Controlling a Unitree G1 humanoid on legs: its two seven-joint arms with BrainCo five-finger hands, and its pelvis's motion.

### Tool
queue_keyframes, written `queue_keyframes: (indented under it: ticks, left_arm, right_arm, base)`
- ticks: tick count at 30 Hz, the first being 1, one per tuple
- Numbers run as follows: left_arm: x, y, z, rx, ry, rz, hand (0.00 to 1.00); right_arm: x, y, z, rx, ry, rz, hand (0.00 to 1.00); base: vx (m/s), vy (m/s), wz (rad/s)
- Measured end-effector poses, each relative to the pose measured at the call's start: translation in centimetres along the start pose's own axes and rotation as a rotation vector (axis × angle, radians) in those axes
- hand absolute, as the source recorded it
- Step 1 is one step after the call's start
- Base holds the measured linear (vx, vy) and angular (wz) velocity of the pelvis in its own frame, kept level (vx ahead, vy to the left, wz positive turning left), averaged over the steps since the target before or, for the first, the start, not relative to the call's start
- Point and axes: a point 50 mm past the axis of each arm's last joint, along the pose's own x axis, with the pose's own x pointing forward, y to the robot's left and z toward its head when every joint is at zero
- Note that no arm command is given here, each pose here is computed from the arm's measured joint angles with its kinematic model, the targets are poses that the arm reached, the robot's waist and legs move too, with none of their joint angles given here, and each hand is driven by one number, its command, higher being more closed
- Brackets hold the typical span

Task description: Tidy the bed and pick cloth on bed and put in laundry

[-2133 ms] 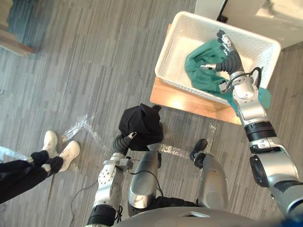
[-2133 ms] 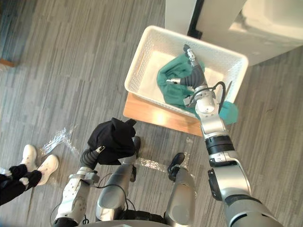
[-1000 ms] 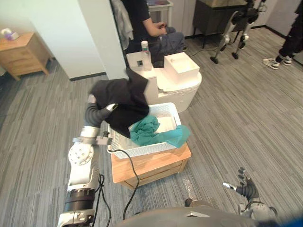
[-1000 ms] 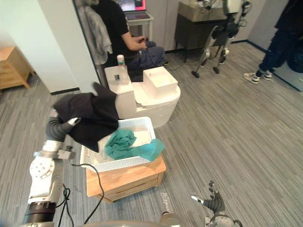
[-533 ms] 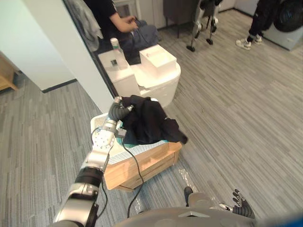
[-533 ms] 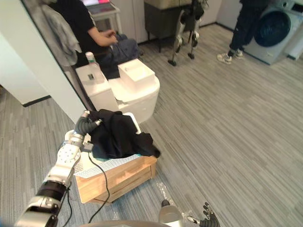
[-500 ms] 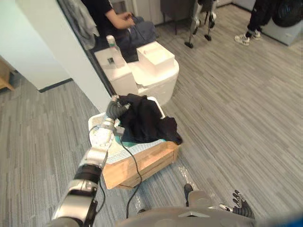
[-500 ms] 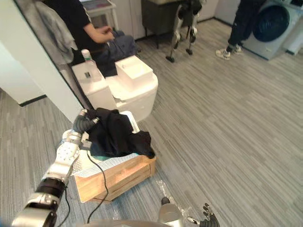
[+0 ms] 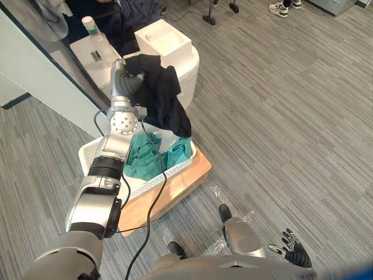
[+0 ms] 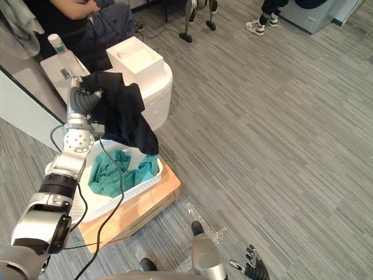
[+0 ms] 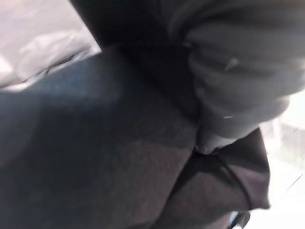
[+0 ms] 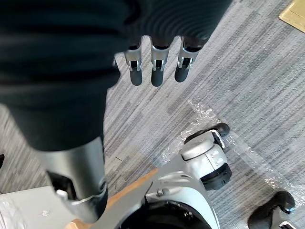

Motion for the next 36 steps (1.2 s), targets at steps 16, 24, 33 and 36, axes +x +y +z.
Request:
queue_keyframes:
  ticks: [16,24,33,36]
  left_arm:
    - [-6.0,-1.9,-5.6,-0.044,0.240,-0.025,1.00]
    - [-7.0,-2.4,-6.8,0.001,0.330,-0.191,1.00]
    - [-9.2,-3.4,-8.6,0.019,0.463,-0.348,1.00]
    - [-9.2,-3.7,-8.9,0.021,0.512,-0.345,1.00]
  right_arm:
    - [2.0,2.0,3.7,0.005,-0.134,0.053,0.00]
    - [3.1,2.8,6.5,0.011,-0.220,0.102,0.00]
    - [3.7,3.0,8.7,-0.005,-0.285,0.116,0.00]
    - [3.8,2.9,9.6,-0.017,-0.321,0.117,0.00]
  base:
    - [0.02,0.007,0.20]
    - [-0.07,-0.002,0.14]
    - [-0.01,-0.002,0.01]
    - [0.02,-0.003,-0.01]
